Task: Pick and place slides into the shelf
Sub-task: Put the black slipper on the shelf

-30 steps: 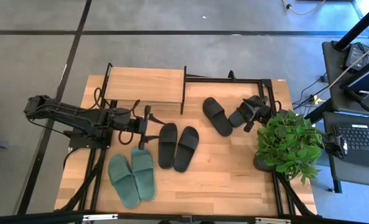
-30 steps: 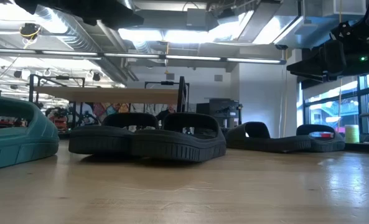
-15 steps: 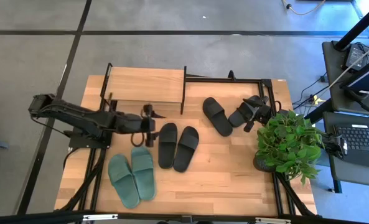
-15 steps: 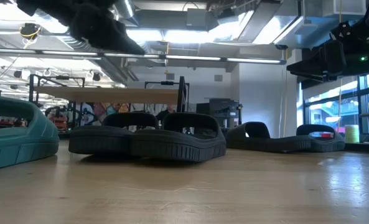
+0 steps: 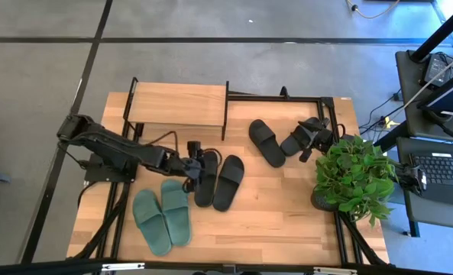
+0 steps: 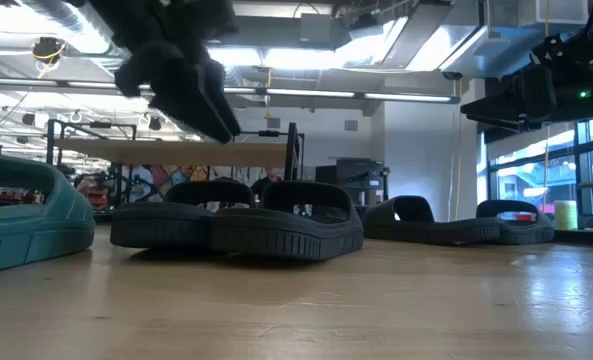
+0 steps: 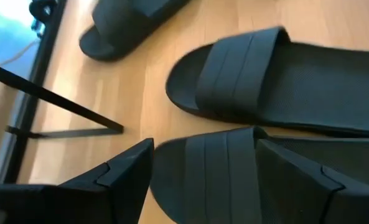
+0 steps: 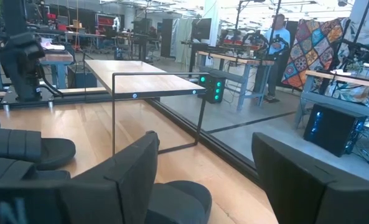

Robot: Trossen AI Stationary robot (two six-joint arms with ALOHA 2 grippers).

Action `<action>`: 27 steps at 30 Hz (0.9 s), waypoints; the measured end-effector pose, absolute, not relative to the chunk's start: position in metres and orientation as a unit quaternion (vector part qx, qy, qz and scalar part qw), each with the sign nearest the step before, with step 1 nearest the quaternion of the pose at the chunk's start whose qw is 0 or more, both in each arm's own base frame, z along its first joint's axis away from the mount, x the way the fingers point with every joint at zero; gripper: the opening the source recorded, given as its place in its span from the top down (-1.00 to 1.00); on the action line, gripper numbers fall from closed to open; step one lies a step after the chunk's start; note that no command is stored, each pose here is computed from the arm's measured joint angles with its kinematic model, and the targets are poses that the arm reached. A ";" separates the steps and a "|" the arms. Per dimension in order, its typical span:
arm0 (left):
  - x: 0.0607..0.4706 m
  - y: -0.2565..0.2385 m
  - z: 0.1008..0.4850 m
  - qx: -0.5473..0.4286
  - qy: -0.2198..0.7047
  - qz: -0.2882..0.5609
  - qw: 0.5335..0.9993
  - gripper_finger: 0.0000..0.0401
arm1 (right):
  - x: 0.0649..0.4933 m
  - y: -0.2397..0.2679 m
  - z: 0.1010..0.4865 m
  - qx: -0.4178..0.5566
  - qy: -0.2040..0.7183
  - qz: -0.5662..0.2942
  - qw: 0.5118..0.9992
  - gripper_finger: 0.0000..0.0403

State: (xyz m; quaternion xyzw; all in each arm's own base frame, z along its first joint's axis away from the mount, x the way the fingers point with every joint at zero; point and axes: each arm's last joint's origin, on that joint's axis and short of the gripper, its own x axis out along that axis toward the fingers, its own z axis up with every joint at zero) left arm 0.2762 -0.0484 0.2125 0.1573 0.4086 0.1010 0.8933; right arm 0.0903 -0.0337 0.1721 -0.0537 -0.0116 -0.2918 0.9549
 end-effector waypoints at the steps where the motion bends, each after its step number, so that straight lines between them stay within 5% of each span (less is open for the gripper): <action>1: 0.278 -0.049 0.209 0.159 0.415 0.100 0.890 -0.36 | 0.090 -0.034 0.172 -0.054 -0.012 -0.292 0.955 -0.28; 27: 0.289 -0.058 0.161 0.206 0.486 0.104 0.843 -0.36 | 0.090 -0.034 0.172 -0.055 -0.011 -0.292 0.955 -0.28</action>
